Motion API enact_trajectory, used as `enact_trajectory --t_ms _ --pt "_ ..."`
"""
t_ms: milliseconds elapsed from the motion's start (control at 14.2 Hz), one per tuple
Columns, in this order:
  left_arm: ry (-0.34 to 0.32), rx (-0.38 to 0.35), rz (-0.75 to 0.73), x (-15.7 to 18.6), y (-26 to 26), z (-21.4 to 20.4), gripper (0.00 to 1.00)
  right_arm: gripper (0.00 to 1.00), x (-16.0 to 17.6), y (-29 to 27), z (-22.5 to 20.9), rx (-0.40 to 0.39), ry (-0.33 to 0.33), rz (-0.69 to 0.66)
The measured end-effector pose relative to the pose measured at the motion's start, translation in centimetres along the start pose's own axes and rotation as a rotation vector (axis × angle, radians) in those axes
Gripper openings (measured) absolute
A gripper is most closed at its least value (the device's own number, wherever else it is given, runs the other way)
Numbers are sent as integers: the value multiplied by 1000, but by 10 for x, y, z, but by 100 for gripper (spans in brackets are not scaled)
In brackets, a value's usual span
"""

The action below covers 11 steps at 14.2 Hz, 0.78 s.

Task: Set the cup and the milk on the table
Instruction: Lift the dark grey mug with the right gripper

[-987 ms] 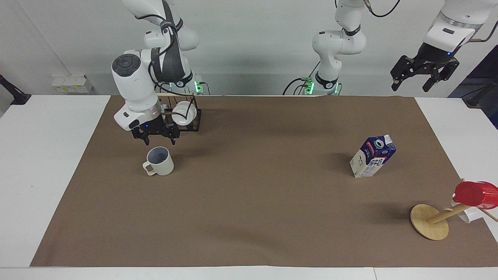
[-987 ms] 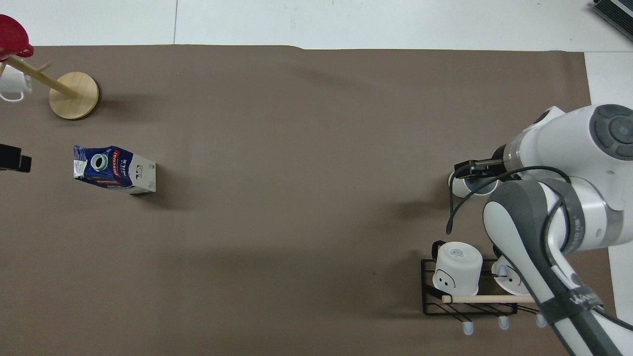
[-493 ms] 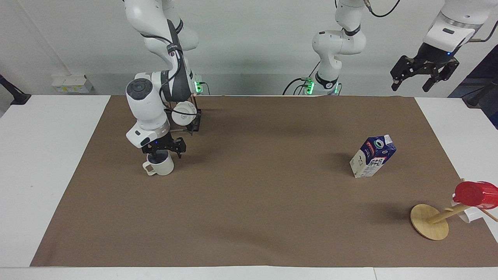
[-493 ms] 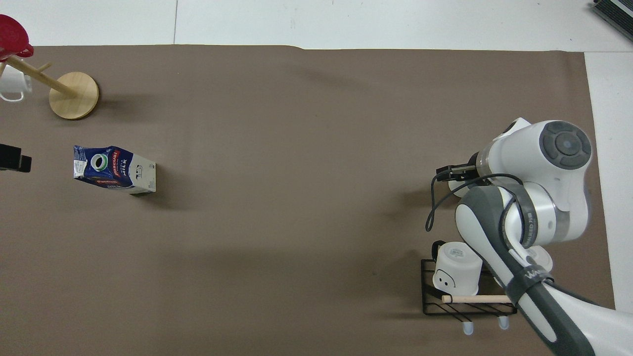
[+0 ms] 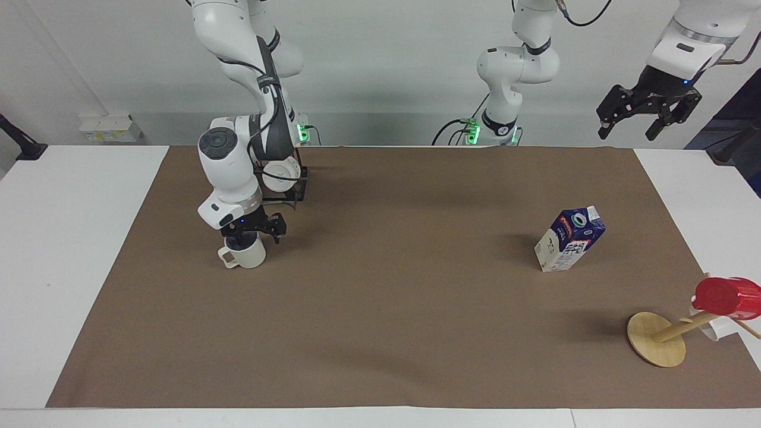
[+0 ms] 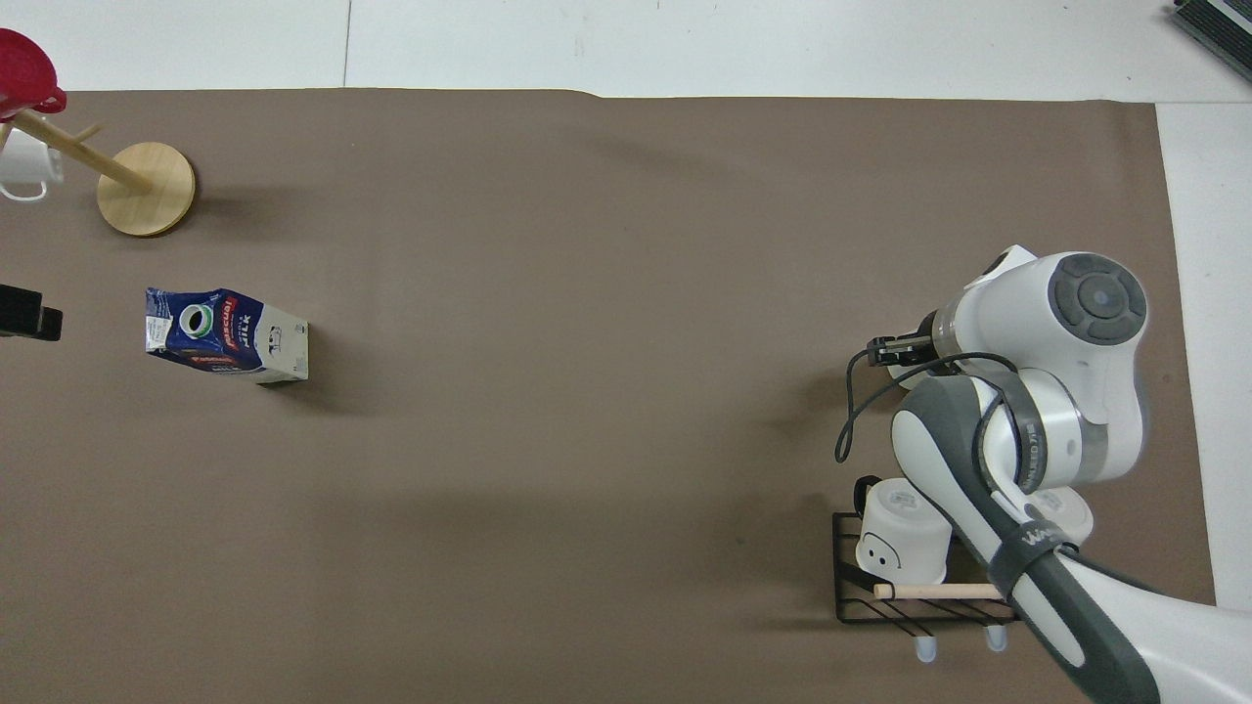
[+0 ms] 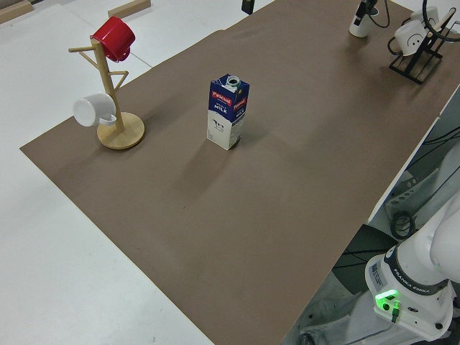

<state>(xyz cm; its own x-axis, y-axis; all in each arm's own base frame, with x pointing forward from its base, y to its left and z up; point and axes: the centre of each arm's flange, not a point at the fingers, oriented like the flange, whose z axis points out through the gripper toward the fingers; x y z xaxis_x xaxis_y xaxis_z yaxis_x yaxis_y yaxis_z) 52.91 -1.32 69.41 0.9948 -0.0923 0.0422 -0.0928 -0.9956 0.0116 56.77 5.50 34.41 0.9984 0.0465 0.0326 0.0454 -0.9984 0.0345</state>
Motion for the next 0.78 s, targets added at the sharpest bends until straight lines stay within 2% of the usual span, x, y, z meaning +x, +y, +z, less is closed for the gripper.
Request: enact_trajectory --t_ms 352,775 --pt "0 0 0 0 0 0 100 4 7 -1 -11 1 21 27" --pt "0 0 0 0 0 0 100 4 23 -12 -51 1 23 63"
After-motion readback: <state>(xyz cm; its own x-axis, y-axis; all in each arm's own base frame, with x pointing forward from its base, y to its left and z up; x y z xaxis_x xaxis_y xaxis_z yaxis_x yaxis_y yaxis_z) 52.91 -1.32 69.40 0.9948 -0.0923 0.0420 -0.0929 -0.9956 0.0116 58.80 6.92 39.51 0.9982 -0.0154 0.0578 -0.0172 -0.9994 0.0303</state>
